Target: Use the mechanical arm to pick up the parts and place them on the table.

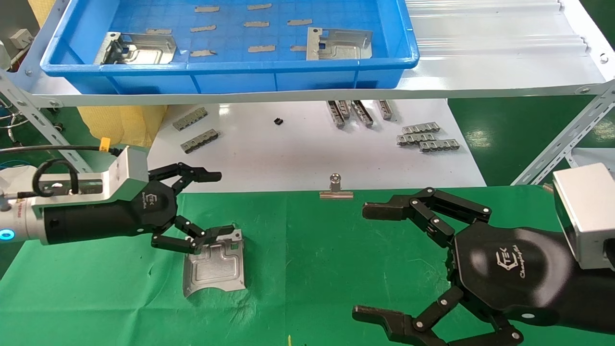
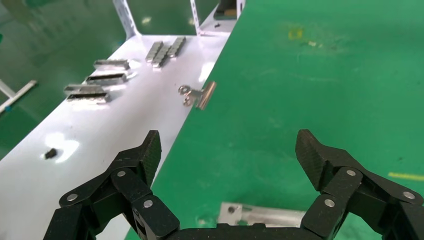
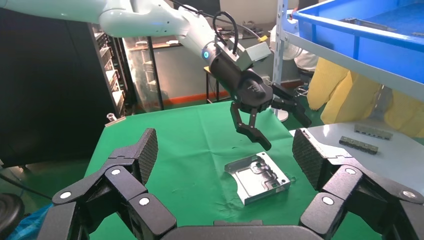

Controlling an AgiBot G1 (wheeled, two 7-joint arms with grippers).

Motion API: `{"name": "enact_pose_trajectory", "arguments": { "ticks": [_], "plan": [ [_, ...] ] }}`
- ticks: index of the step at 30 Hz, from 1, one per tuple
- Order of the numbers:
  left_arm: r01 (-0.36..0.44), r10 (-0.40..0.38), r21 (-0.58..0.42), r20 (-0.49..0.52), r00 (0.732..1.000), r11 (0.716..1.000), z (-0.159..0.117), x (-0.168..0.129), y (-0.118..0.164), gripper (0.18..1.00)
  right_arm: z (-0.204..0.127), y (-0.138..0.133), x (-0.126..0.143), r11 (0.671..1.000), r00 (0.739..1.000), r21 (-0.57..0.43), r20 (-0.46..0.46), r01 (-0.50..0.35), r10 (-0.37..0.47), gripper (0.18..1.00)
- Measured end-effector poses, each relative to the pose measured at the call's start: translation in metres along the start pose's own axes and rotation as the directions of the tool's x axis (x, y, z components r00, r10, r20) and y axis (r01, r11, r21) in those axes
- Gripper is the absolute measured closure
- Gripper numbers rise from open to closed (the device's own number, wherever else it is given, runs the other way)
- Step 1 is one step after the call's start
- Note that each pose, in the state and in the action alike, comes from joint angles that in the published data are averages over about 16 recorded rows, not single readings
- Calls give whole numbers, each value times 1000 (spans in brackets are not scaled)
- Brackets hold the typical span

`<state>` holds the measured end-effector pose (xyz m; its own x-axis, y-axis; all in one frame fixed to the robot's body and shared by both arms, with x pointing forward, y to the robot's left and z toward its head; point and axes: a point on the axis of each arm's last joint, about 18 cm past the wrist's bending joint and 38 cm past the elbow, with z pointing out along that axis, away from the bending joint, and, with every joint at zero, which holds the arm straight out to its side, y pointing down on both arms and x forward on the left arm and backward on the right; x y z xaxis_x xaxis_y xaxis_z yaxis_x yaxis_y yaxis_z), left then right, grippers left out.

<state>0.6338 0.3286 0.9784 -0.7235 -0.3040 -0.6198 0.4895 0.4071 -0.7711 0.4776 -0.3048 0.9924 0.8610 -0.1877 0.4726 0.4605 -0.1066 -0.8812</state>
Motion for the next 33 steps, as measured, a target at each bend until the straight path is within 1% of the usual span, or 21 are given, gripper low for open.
{"name": "enact_pose_trajectory", "arguments": {
  "ticks": [5,11,22,33],
  "plan": [
    [18,-19,41,2,1000,999,-3,6,-5,206,0,0,0,1000,1000,0,0,0,0,179],
    [39,-39,87,-2,999,995,-8,14,-13,187,0,0,0,1000,1000,0,0,0,0,179],
    [75,-72,161,-25,997,984,-21,33,-32,183,0,0,0,1000,1000,0,0,0,0,179],
    [111,-97,218,-72,993,970,-34,59,-56,183,0,0,0,1000,1000,0,0,0,0,179]
  ]
}}
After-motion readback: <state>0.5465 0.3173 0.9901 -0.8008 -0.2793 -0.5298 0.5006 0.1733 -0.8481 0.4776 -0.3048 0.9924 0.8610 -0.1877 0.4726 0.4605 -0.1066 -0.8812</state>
